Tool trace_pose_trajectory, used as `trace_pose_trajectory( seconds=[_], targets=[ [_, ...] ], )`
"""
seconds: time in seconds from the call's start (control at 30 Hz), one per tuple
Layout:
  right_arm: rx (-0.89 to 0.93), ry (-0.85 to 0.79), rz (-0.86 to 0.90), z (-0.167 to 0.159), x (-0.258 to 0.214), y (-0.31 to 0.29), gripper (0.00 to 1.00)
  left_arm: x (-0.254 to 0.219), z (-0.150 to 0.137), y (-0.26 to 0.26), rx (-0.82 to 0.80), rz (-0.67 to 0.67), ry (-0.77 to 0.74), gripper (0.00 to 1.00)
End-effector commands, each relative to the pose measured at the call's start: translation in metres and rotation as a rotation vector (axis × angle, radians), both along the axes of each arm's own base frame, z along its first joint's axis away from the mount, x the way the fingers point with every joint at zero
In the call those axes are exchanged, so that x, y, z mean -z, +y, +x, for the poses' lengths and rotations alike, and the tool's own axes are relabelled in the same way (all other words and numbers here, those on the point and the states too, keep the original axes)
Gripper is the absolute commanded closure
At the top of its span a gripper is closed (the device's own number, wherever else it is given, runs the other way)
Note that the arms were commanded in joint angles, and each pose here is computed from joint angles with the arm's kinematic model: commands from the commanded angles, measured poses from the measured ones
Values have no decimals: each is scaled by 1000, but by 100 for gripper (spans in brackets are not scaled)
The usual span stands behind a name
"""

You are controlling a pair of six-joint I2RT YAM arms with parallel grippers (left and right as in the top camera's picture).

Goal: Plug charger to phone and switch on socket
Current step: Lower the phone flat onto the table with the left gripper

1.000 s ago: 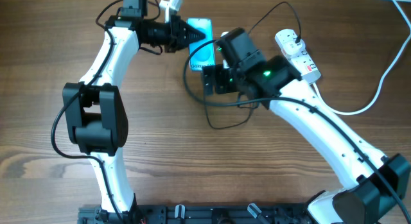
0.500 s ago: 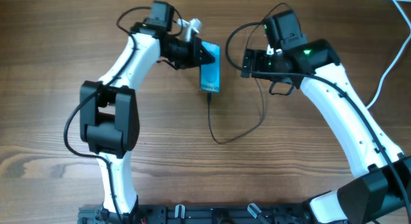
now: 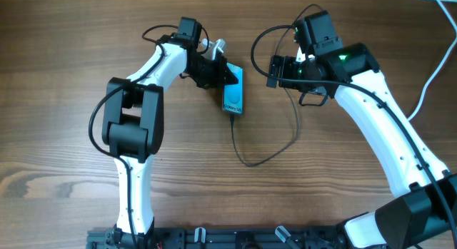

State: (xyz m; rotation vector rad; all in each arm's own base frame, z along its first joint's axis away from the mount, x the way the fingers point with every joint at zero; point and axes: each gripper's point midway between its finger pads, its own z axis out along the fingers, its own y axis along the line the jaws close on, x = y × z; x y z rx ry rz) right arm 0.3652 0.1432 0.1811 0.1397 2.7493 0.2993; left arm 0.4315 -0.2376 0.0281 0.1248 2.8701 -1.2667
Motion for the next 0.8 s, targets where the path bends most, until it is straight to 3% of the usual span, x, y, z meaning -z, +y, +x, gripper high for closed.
trace_pose_trajectory(
  seconds=[0.0,0.23,0.77],
  targets=[
    [-6,-19,41,0,-12,6,0,4,0,0,-4,-15,12,96],
    [-6,-18,41,0,-11,6,0,16,0,0,-4,-10,27,96],
    [-7,-14,39,-1,-11,6,0,36,4,20,-37,149,12,81]
  ],
)
